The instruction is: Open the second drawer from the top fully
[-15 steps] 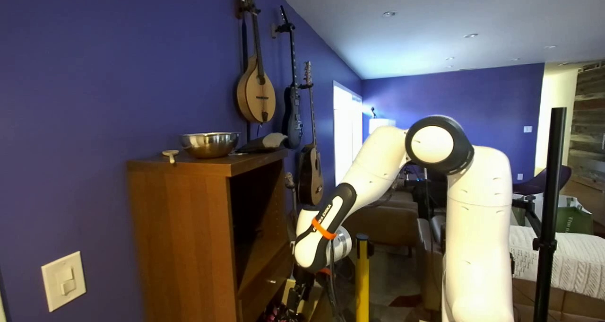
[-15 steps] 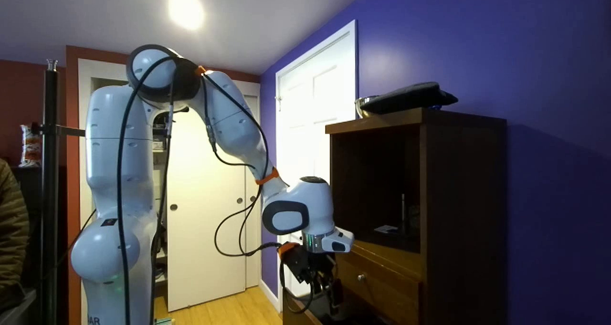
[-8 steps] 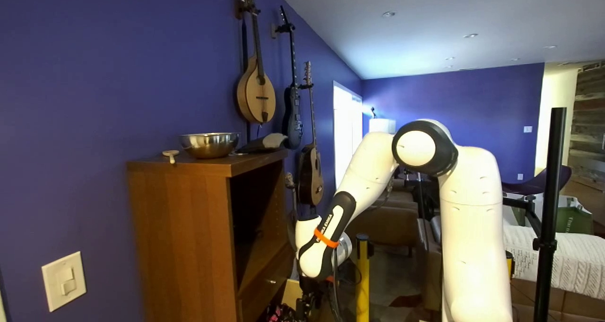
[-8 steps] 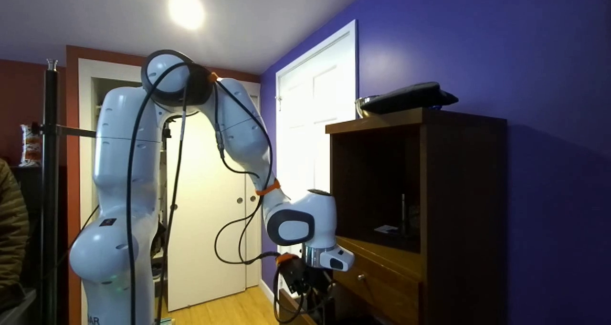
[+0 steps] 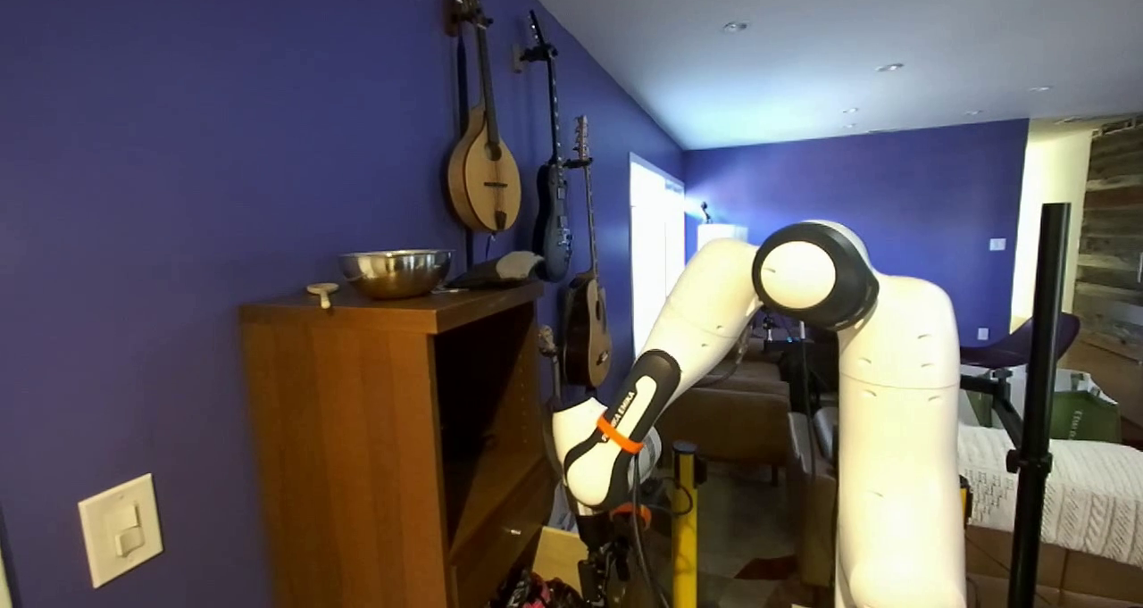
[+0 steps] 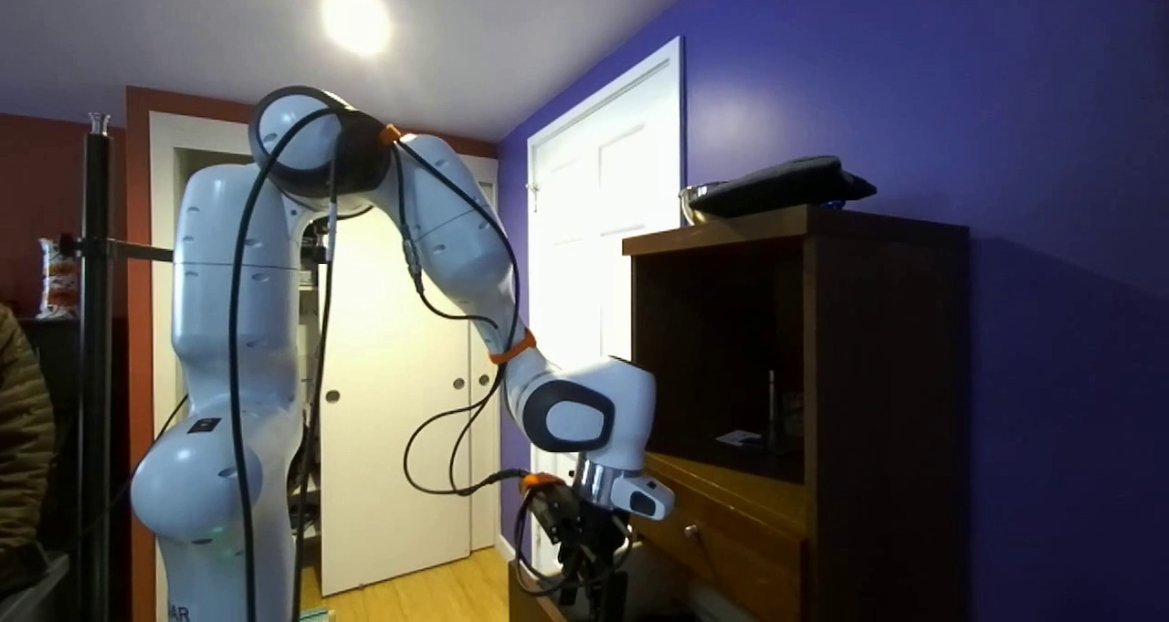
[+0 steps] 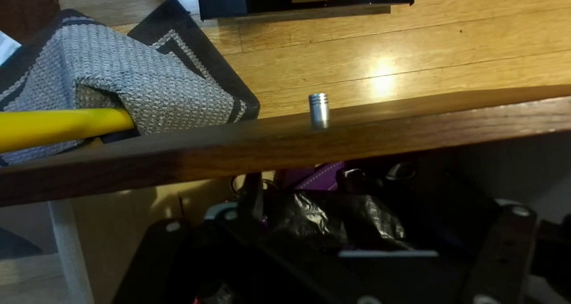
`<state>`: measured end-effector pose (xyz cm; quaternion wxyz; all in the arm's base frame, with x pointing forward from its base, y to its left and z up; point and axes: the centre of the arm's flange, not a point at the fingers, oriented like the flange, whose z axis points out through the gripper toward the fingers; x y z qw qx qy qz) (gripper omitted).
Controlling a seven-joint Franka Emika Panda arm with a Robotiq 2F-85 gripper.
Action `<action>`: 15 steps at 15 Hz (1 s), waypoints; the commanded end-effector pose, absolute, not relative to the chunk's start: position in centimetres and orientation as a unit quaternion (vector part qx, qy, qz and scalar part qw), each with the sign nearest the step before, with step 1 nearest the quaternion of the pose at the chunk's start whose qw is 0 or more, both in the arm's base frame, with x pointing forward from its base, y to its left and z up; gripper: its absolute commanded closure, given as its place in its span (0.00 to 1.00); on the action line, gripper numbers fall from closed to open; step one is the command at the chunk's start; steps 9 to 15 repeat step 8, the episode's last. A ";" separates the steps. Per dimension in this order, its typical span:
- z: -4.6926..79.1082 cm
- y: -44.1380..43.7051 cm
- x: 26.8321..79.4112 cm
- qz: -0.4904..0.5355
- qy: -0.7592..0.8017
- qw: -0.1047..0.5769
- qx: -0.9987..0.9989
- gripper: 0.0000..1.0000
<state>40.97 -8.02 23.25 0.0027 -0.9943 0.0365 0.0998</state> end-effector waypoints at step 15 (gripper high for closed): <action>29.6 -8.6 41.0 -0.015 -0.050 0.054 -0.997 0.00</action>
